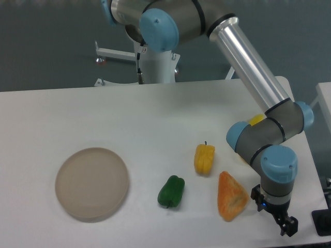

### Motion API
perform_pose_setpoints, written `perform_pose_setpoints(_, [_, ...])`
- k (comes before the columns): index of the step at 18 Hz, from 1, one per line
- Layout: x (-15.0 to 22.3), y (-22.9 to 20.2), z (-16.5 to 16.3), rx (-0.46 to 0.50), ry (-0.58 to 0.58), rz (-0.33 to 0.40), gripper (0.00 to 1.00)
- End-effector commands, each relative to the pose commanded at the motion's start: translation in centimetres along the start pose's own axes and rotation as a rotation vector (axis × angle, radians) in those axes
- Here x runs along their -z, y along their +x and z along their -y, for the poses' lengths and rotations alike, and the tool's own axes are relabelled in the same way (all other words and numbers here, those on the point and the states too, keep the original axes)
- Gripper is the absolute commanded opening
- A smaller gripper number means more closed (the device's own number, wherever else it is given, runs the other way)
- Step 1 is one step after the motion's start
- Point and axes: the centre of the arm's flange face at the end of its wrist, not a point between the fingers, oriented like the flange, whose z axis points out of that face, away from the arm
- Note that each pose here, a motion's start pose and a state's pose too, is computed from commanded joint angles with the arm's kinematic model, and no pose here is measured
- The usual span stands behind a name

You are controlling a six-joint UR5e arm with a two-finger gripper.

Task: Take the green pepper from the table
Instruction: 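Start moving the gripper away from the orange item toward the green pepper, then move the open gripper over the green bell pepper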

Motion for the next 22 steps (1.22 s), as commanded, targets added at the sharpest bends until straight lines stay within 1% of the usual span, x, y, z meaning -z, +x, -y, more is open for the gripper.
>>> perform_pose_setpoints(9, [0.7,0.3,0.2,0.015,0.002,-0.003,1.00])
perform_pose_setpoints(12, [1.4,0.3,0.2,0.046,-0.002,0.002,1.00])
perform_pose_setpoints(14, [2.0,1.1,0.3,0.056,0.004,-0.014,1.00])
perform_pose_setpoints(15, [3.6,2.2,0.2,0.069,0.002,-0.031,1.00])
perform_pose_setpoints(19, [6.5,4.4,0.2,0.104,0.006,-0.056,1.00])
perform_pose_setpoints(22, [8.2,6.9,1.8,0.133,0.025,-0.086,1.00])
